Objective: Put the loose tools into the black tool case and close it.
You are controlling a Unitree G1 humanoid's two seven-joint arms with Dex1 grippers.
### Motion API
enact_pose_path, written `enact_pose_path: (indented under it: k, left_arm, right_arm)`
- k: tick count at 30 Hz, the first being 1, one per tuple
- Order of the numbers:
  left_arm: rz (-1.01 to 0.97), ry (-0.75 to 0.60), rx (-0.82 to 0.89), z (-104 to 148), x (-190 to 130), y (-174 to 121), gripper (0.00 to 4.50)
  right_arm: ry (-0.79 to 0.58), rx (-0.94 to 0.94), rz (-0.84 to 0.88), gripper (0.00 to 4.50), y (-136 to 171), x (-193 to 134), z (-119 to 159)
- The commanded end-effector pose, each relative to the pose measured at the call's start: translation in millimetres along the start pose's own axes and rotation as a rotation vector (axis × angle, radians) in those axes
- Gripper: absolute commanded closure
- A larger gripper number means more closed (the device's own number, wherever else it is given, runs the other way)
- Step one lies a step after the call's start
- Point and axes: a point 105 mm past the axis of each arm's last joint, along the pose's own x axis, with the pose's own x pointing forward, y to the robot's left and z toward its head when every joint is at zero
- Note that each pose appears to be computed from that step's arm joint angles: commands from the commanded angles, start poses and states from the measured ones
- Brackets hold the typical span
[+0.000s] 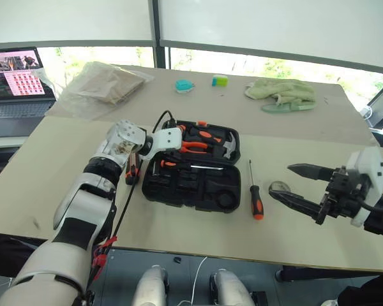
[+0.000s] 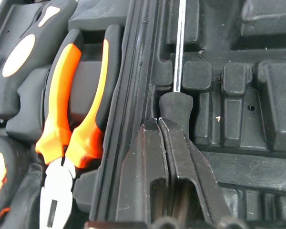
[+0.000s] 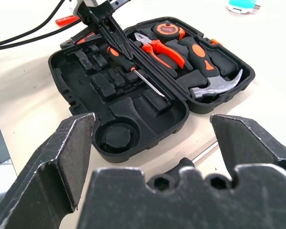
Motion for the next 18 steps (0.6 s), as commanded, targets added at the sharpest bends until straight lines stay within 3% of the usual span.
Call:
enact_pose_path:
  k: [1,7,13,16,18]
  left_arm:
    - [-0.057,0.03,0.038,-2,10,-9,4.41]
    - [-0.075,0.061,0.081,-8,23,-17,4.41]
    - [-0.015,0.017,0.066,4,17,-2,4.41]
    - [0.022,-0.044,0.022,17,5,11,4.41]
    - [-0.045,-0.244,-0.127,47,-24,18,3.9]
  right_arm:
    - [-0.029,-0.028,-0.033,0.0,-4,-4,7]
    - [-0.029,-0.02,-0.045,0.0,-6,-2,4]
    - [-0.025,-0.018,-0.05,0.0,-6,-3,2]
    - [-0.012,-0.023,-0.068,0.0,-8,-6,0]
    - [0.02,-0.013,-0.141,0.0,-14,-14,-7]
